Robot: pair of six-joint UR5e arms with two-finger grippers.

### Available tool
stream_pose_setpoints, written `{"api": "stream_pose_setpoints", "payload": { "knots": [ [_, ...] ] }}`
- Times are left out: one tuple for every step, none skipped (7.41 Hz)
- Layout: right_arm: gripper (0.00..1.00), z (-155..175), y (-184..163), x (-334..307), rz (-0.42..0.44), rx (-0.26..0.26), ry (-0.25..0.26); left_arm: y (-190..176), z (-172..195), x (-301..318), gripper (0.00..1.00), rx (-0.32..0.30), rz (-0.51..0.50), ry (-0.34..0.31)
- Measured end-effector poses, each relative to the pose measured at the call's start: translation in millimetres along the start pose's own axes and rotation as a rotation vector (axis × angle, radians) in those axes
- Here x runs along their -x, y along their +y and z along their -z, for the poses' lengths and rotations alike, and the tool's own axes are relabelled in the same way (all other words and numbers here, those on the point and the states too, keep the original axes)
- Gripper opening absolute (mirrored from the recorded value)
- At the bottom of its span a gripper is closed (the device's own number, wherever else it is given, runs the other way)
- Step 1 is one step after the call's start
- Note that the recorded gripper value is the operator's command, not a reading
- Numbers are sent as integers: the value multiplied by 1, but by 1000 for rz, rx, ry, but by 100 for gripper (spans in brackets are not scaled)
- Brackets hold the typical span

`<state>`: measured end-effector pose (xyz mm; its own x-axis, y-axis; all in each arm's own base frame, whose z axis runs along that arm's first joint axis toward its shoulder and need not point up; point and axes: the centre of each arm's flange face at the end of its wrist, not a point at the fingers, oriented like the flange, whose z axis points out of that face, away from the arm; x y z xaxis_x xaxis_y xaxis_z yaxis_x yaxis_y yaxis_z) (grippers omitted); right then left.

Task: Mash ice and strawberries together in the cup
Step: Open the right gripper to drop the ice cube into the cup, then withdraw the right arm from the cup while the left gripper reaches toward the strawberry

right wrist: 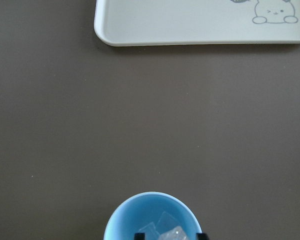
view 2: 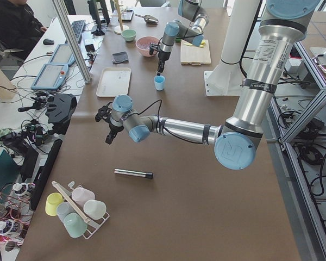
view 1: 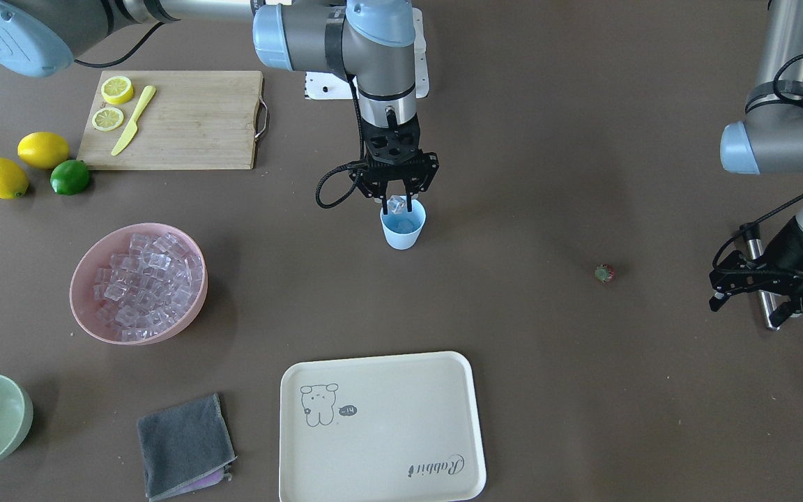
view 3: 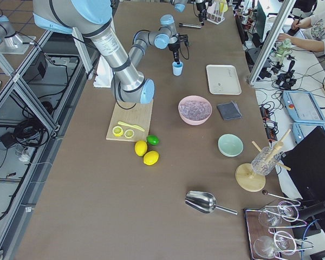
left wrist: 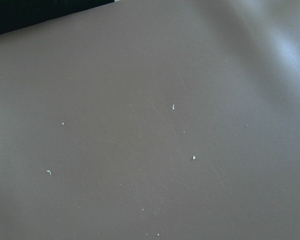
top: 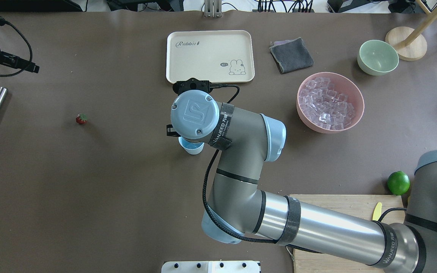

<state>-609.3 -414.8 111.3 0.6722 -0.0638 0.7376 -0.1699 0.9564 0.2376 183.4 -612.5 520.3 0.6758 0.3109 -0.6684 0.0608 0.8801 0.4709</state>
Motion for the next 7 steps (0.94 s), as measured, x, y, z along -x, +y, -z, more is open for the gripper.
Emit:
{"api": "stream_pose_setpoints", "payload": {
  "knots": [
    [83,-2,2,5,1,-2,1,-1,-1,-2,97,0,1,2],
    [96,-3,2,11,2,-10,0,-2,-2,-7,97,2,-1,6],
    [98,-2,1,16,4,-16,-3,-3,-2,-14,97,1,-6,11],
    [98,2,-5,18,5,-25,-10,-6,2,-25,97,-6,-14,20],
    [98,12,-24,11,4,-27,-22,-6,5,-49,97,-16,-14,38],
    [98,29,-54,-13,8,-9,-35,4,-3,-86,97,-19,-2,48],
    [98,51,-87,-64,34,15,-42,28,-20,-127,97,-13,2,43]
  ]
}}
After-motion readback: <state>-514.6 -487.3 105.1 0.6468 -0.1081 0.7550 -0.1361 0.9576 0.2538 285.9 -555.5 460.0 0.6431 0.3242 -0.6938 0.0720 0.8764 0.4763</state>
